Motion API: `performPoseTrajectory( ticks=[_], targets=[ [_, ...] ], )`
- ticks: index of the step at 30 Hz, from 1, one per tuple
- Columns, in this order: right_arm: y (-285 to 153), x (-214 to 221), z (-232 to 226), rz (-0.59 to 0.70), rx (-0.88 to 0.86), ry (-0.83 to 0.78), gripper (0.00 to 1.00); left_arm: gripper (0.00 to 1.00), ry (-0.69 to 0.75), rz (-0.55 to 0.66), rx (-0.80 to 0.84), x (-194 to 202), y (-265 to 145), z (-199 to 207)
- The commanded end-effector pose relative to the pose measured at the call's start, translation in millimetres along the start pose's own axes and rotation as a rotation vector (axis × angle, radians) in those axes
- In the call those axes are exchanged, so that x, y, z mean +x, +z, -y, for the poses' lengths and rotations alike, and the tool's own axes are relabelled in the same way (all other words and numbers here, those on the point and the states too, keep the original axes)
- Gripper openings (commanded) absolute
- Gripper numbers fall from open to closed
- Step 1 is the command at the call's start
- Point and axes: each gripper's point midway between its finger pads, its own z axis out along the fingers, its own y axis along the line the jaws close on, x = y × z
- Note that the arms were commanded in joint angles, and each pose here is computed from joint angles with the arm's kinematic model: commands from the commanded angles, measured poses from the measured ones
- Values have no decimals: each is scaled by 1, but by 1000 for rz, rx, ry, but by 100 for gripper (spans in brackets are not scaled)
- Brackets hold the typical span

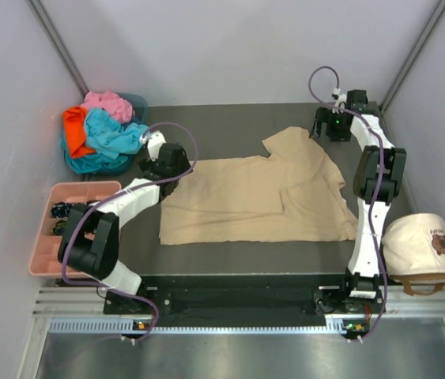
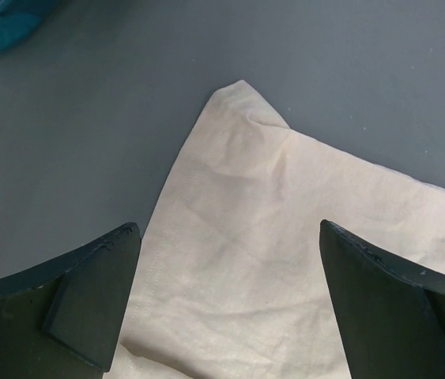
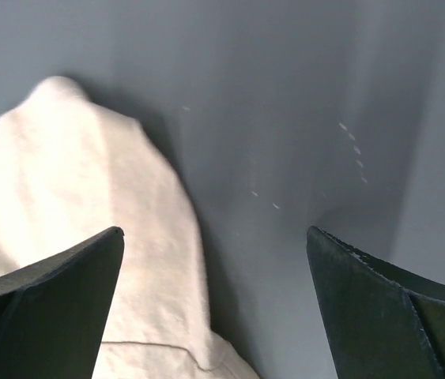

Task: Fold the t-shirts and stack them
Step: Grap the side of the flattened tshirt furthest away from the robot with both arms

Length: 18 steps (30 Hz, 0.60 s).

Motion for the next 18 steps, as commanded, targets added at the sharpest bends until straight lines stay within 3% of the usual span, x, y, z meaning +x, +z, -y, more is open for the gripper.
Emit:
performPoseTrajectory(
  ticks=[1,18],
  targets=[
    [-1,-24,-27,49,-176,-80,97,99,-17,20,0,-3,3,-1],
    [34,-8,-72,-13,-446,8,95,99,-14,-12,-58,11,16,-17]
  ],
)
